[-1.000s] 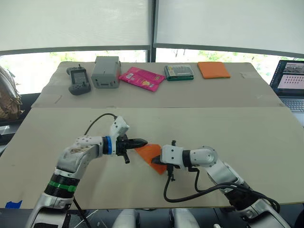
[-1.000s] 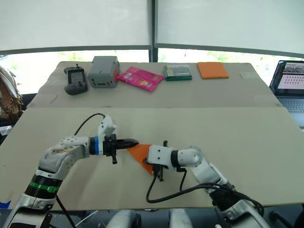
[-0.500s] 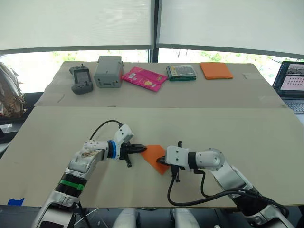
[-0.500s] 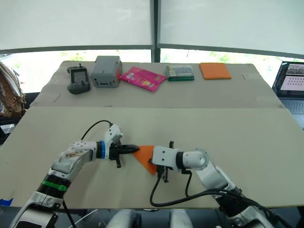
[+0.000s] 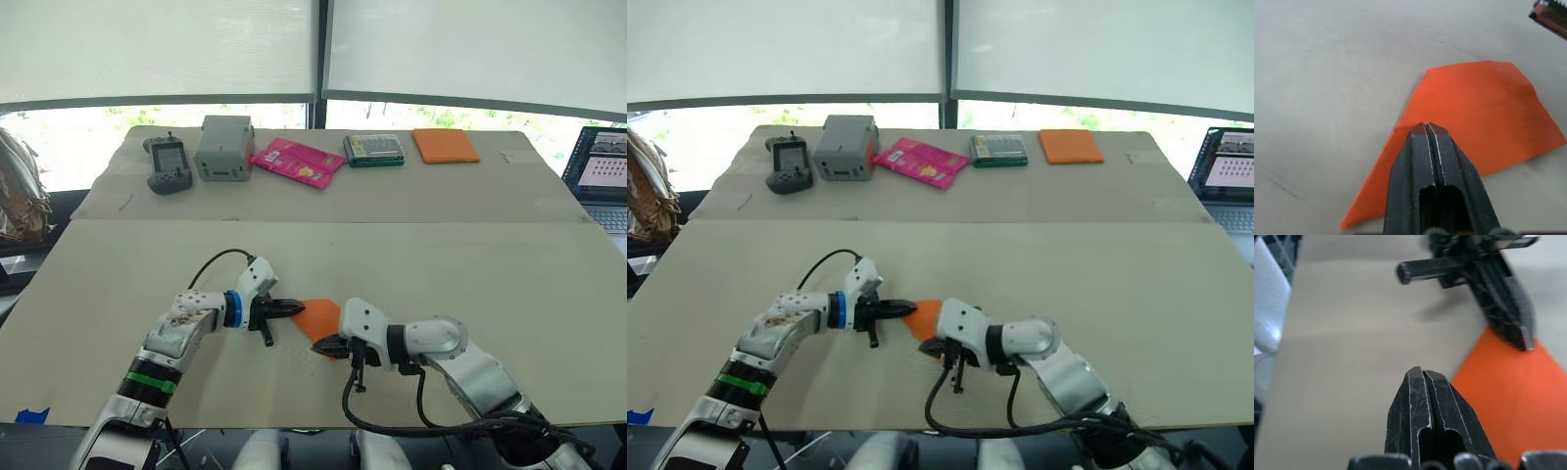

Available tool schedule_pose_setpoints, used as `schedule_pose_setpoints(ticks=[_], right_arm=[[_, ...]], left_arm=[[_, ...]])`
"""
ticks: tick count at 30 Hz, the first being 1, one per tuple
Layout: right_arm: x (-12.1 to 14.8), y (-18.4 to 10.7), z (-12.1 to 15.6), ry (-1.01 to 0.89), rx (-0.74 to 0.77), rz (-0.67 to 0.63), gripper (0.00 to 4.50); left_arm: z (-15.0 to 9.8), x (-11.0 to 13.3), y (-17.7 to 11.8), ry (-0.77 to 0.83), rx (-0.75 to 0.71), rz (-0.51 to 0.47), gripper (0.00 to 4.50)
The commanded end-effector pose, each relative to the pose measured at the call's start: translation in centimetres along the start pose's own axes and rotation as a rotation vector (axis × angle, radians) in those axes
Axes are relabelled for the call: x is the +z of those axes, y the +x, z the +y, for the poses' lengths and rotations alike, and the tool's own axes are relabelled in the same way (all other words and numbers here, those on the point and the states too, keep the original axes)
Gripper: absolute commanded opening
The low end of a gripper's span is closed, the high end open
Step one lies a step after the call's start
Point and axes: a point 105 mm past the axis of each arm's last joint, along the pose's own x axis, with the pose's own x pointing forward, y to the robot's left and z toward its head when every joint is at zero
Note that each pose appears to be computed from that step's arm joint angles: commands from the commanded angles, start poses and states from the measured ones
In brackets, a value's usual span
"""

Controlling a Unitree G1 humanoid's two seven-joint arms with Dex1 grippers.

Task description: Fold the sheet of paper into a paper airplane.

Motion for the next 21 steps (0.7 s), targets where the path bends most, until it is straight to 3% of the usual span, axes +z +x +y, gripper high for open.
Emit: schedule_pose_setpoints(ticks=[1, 5, 16, 21], right_arm=[[-0.3, -0.4, 0.2, -0.064, -0.008, 0.072, 0.03], [-1.9, -1.1, -0.9, -0.099, -0.102, 0.194, 0.03], [-2.8, -3.5, -3.7, -0.241, -0.22, 0.313, 0.03], [-0.6, -3.3, -4.0, -0.243, -0.218, 0.202, 0.03]], left_arm=[[-0.3, 0.2, 1.0, 0.024, -0.042, 0.016, 0.0], [-0.3, -0.3, 1.1, 0.039, -0.062, 0.04, 0.0], [-0.3, -1.4, 0.0, 0.033, -0.059, 0.07, 0.0], [0.2, -0.8, 0.0, 0.038, -0.04, 0.056, 0.0]])
